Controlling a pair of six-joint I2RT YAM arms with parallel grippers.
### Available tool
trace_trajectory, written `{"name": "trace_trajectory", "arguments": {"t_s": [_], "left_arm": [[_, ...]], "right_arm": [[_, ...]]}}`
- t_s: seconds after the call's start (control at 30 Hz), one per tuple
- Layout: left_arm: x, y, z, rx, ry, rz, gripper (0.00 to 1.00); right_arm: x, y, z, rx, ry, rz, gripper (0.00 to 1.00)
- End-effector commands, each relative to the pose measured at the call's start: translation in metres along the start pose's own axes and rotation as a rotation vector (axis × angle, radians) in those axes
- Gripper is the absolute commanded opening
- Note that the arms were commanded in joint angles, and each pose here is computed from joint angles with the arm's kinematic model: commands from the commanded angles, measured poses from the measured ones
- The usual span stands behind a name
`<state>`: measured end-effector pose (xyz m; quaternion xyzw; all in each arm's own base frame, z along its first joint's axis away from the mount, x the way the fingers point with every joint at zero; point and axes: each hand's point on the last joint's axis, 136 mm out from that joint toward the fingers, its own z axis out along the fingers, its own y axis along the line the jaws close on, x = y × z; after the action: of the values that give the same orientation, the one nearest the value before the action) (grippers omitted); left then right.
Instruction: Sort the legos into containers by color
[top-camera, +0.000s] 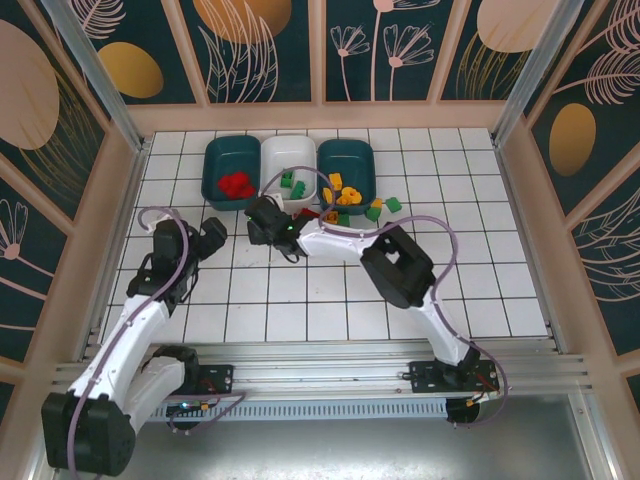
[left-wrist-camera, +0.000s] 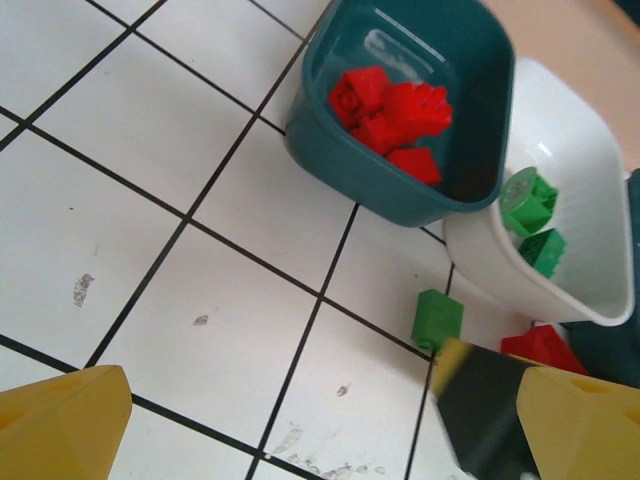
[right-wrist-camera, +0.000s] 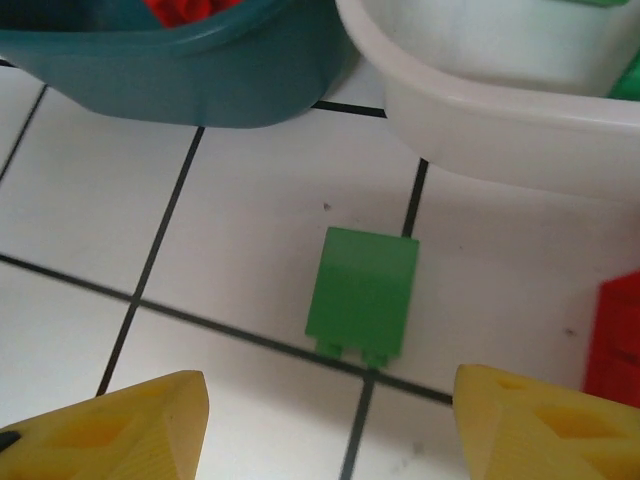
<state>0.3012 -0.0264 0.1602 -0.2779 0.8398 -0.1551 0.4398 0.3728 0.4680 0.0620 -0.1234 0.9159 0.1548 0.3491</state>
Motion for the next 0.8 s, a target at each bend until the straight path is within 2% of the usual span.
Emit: {"name": "trace_trajectory", "arguments": {"t_s": [0.0, 0.23, 0.33, 0.4, 0.53, 0.67, 0.77], "left_arm": [[0.007, 0.007, -0.002, -0.003, 0.007, -0.032, 0.98], [0.018, 0.011, 0.001, -0.006, 0.043, -0.028, 0.99], [0.015, 0.009, 0.0, -0.001, 0.037, -0.02, 0.98], [0.013, 0.008, -0.001, -0.003, 0.033, -0.013, 0.99], [0.009, 0.007, -0.002, -0.011, 0.025, 0.007, 0.99], [0.009, 0.007, -0.001, -0.011, 0.029, 0.009, 0.98], [0.015, 0.005, 0.001, 0.009, 0.05, 0.009, 0.98]], "right_arm": [[0.003, -0.008, 0.019, 0.068, 0.023, 0.001, 0.66], [0.003, -0.018, 0.049, 0.13, 0.035, 0.022, 0.64], [0.005, -0.021, 0.057, 0.139, 0.032, 0.027, 0.56], [0.005, -0.021, 0.059, 0.144, 0.025, 0.029, 0.44], [-0.005, -0.021, 0.051, 0.152, -0.019, 0.019, 0.29], [-0.023, -0.012, 0.032, 0.103, -0.071, 0.008, 0.26], [-0.041, 0.001, 0.004, 0.043, -0.13, -0.004, 0.23]]}}
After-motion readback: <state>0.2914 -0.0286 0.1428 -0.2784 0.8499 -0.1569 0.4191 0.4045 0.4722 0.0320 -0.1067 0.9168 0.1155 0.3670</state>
